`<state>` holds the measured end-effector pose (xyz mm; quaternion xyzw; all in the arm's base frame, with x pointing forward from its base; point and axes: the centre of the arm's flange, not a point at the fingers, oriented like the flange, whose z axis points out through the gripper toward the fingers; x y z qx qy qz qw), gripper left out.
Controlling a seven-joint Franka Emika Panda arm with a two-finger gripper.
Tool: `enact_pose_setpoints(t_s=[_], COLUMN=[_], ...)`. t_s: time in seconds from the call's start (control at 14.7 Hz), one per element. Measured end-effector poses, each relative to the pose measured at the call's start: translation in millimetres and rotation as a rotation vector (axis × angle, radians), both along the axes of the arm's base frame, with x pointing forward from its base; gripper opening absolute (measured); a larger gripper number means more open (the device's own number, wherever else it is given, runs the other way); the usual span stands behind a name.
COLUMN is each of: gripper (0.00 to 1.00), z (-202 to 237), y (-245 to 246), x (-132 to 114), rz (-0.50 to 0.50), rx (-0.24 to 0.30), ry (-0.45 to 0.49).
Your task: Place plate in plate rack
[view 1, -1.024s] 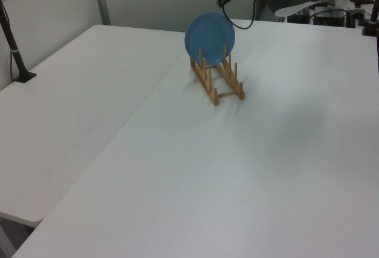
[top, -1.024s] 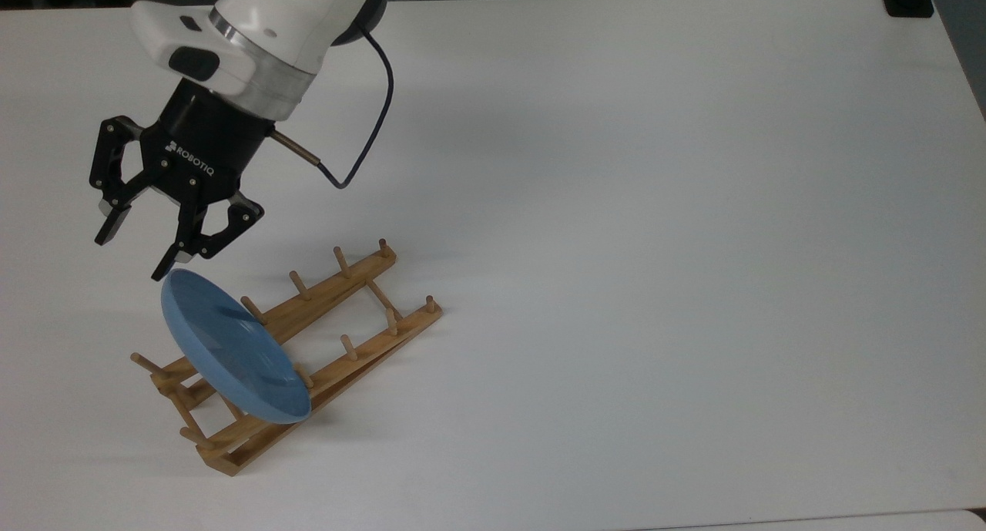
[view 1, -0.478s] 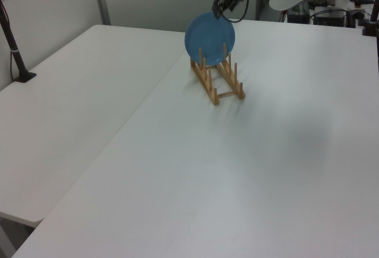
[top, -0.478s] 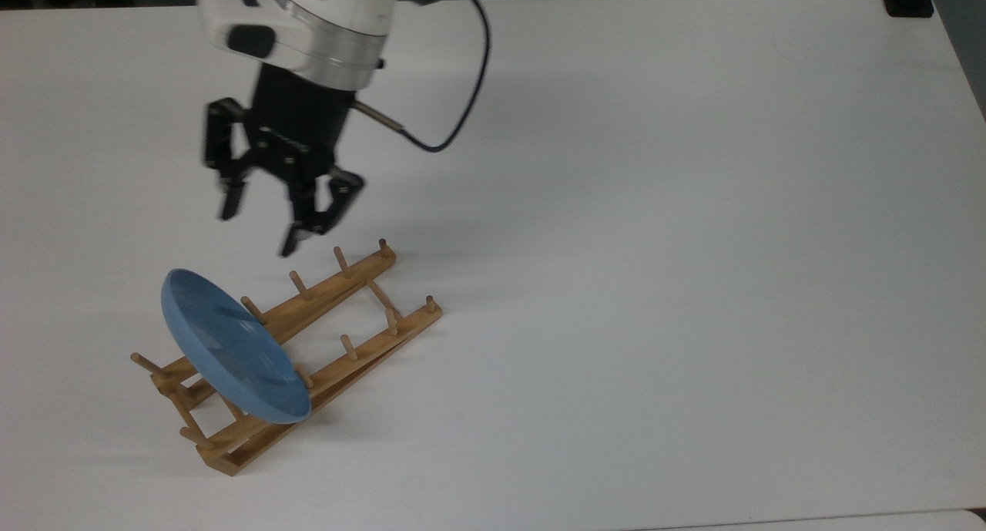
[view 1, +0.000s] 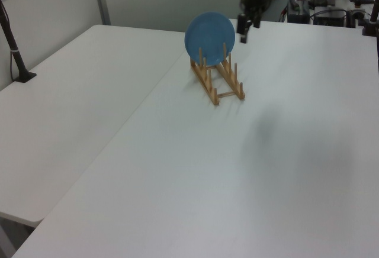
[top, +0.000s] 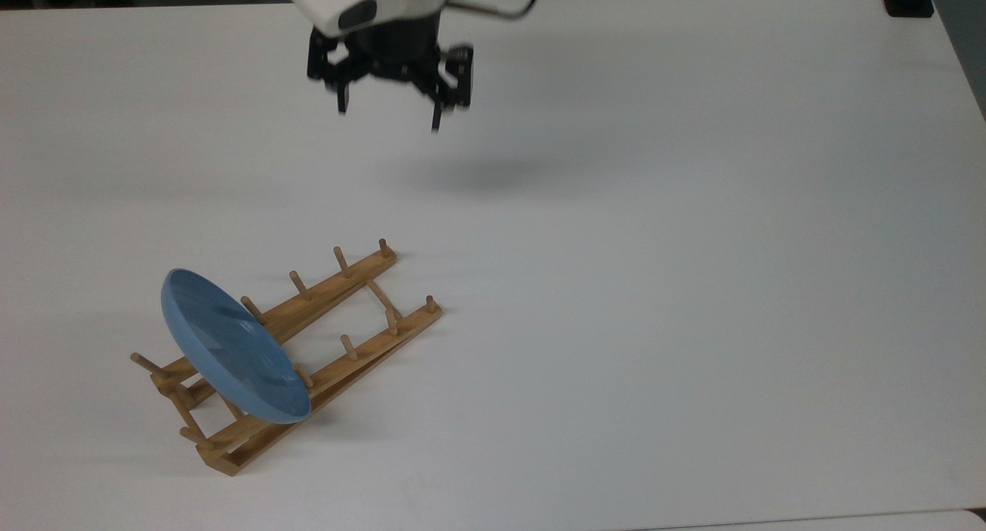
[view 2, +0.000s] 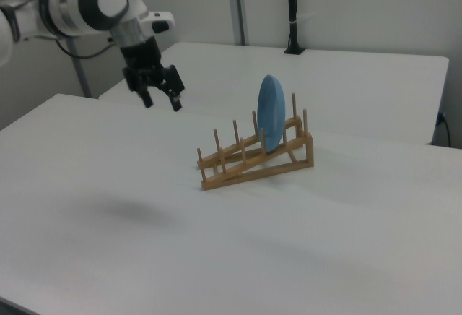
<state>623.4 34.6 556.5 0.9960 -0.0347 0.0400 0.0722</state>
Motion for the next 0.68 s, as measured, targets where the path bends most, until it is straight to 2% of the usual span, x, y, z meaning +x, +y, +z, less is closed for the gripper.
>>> enact_pose_setpoints(t_s=[0.14,0.34,0.48,0.68], gripper=[1.00,1.00,1.00,1.00], z=[24.6,58.9,66.3,62.5], y=[-8.3,-43.7,-55.2,-54.5], x=[-23.5,-50.8,-64.2,-69.5], rz=[0.086,0.095,0.085,0.078], rx=[0.080,0.182,0.199,0.202], ry=[0.062,0.050,0.042,0.052])
